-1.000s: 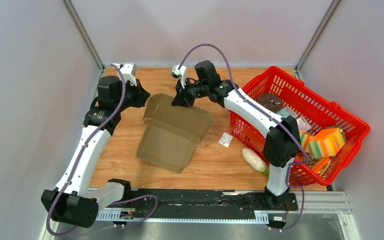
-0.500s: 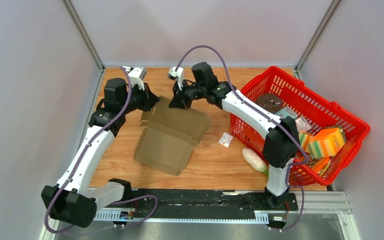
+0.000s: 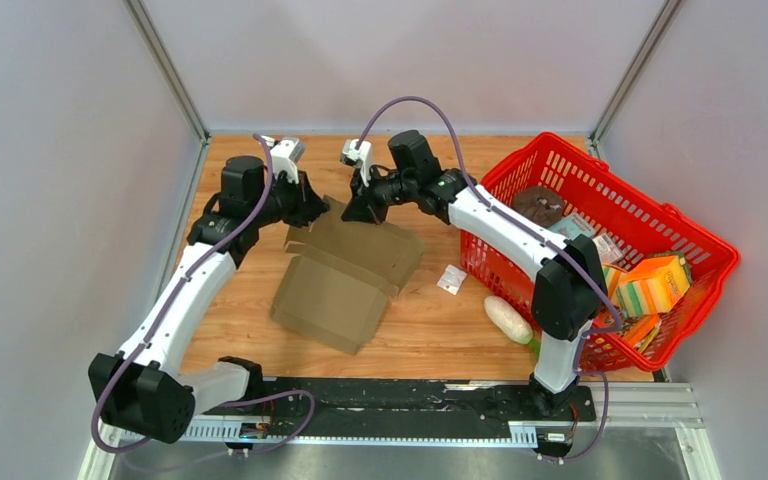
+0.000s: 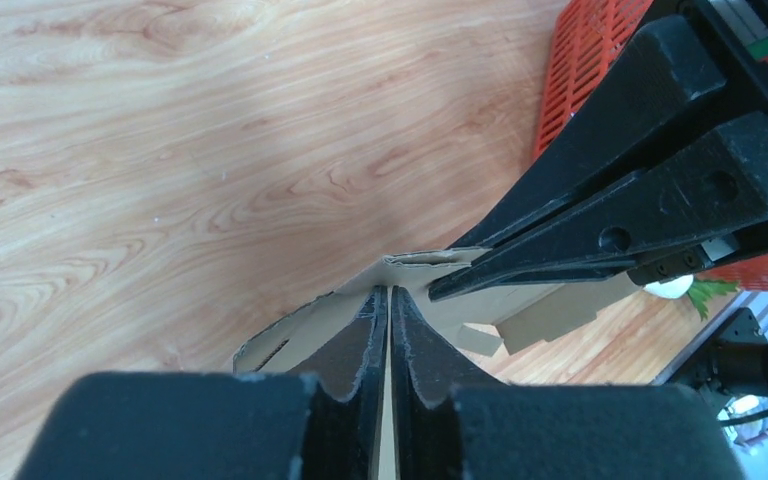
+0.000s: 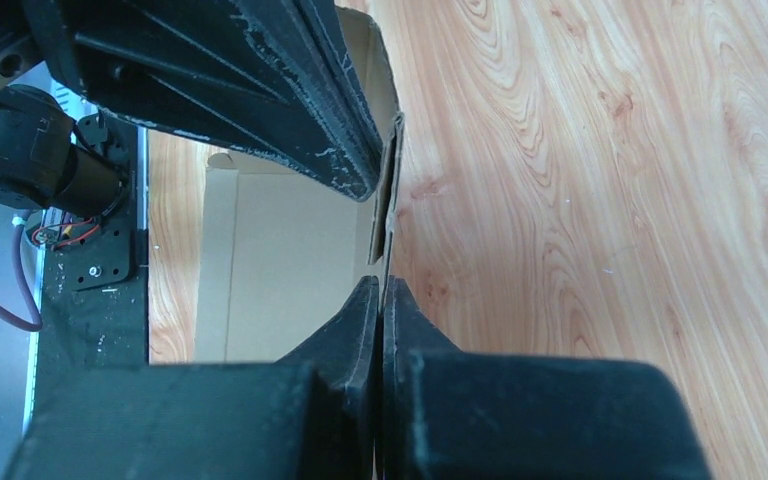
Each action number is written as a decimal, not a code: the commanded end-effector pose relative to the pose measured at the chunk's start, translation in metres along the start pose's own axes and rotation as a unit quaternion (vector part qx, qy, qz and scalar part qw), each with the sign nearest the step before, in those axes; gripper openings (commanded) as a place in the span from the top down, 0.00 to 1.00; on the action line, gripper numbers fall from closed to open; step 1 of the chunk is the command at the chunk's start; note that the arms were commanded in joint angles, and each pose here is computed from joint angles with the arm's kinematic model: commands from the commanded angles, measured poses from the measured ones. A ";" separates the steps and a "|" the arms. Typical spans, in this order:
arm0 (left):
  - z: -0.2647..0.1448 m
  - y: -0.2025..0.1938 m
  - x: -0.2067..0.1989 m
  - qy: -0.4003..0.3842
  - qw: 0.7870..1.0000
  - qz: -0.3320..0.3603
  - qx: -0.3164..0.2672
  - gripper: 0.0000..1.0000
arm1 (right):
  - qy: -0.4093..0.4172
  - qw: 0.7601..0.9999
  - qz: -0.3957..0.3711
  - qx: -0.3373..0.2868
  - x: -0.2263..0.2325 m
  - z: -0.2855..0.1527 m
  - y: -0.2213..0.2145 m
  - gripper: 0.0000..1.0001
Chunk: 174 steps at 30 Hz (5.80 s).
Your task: Fold the paper box
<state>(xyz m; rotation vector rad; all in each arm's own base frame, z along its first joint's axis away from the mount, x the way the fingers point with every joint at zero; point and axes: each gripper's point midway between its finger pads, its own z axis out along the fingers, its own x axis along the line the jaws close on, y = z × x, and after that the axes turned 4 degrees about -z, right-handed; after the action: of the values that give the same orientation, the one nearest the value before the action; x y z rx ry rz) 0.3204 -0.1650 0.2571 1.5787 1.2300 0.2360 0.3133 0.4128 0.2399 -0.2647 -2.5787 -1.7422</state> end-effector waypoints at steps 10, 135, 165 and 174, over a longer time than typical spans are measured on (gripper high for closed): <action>-0.092 -0.032 0.036 0.167 0.970 -0.094 -0.147 0.69 | -0.017 0.998 -0.029 -0.046 -0.002 -0.026 0.041 1.00; 0.016 -0.036 0.038 0.227 0.961 0.013 -0.160 1.00 | -0.382 0.814 0.437 -0.036 -0.067 -0.087 -0.005 0.14; -0.023 -0.073 0.059 0.202 0.939 -0.051 -0.274 1.00 | -0.373 0.568 0.717 -0.158 -0.001 -0.011 -0.033 0.29; -0.023 -0.075 0.056 0.181 0.938 -0.053 -0.291 1.00 | -0.360 0.551 0.739 -0.142 0.000 0.020 -0.033 0.42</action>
<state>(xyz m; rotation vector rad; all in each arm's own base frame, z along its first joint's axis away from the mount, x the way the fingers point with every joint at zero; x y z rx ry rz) 0.2855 -0.1082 0.1647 1.0488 1.4138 0.8111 0.3085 0.4009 0.1927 -2.5516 -1.0167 -1.1493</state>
